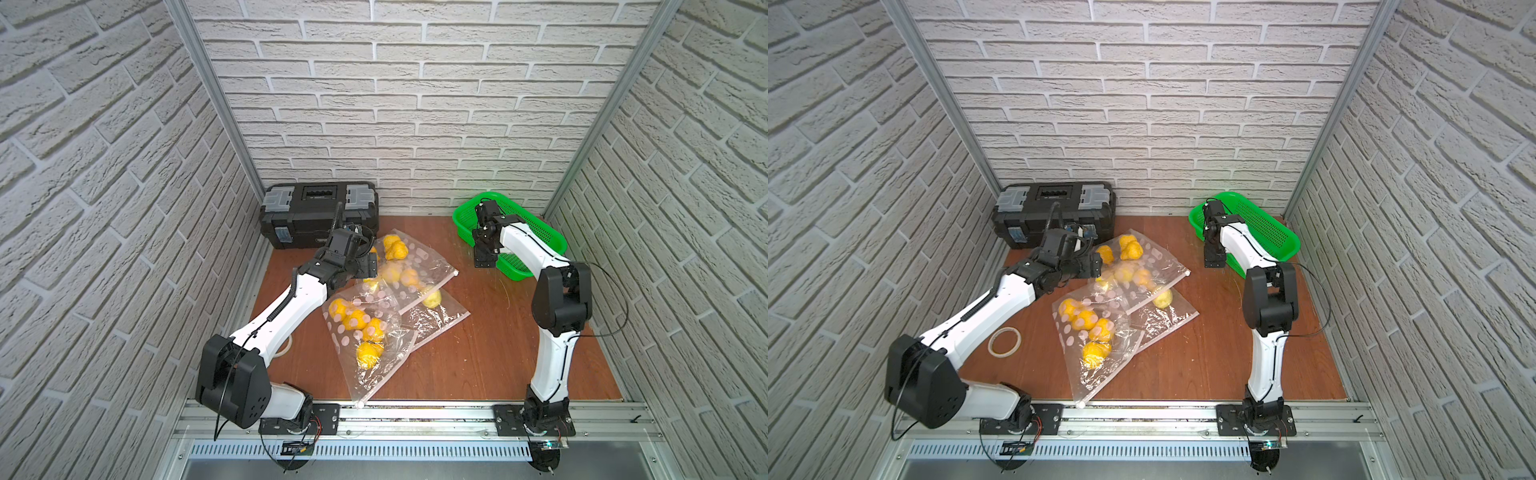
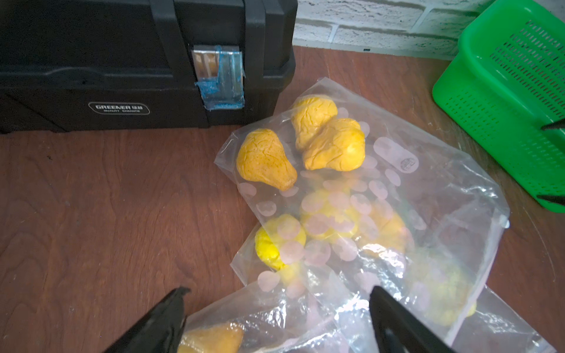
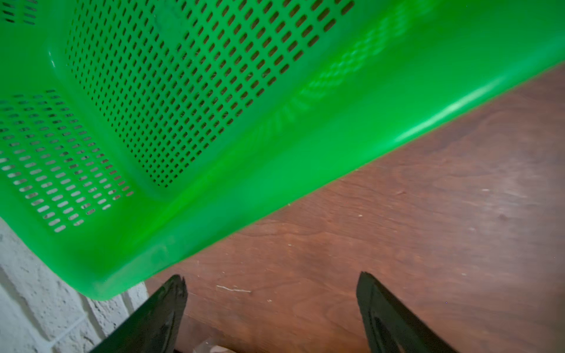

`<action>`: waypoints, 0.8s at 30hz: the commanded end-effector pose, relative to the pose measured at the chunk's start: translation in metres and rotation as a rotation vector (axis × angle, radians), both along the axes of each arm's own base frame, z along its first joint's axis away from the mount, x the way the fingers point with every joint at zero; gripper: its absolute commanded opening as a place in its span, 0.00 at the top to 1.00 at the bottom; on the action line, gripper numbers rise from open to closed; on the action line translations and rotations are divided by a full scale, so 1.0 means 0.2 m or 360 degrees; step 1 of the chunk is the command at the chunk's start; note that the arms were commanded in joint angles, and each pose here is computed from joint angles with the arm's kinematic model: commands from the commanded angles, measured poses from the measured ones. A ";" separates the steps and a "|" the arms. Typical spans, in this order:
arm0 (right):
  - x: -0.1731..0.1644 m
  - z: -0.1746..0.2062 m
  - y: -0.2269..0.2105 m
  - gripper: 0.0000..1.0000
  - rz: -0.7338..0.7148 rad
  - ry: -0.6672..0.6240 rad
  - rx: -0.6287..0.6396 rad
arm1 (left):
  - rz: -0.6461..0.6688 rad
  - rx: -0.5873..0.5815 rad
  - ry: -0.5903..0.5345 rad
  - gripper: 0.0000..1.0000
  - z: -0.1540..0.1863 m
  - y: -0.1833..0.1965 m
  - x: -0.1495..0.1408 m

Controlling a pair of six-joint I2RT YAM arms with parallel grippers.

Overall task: Open the zip-top bag and take out the pear
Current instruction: Adjust the basket at the center of the board.

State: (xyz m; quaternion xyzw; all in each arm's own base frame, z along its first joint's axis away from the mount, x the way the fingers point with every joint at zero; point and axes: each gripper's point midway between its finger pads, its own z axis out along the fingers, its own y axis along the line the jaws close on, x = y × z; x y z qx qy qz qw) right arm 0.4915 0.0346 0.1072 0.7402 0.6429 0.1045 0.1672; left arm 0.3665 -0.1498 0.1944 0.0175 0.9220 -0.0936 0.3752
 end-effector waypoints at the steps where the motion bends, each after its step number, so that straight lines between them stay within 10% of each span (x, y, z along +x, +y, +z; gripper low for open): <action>1: 0.05 0.11 -0.02 0.10 -0.0123 -0.0081 -0.0015 | 0.0023 -0.0022 0.0003 0.05 0.00 0.03 -0.03; 16: 0.17 -0.05 -0.16 0.13 -0.0251 0.0001 -0.0084 | 0.0024 -0.0026 0.0036 0.05 -0.01 0.05 -0.01; 24: 0.11 -0.09 -0.25 0.36 -0.0188 0.0070 -0.0148 | 0.0038 -0.0033 0.0039 0.05 -0.01 0.06 -0.02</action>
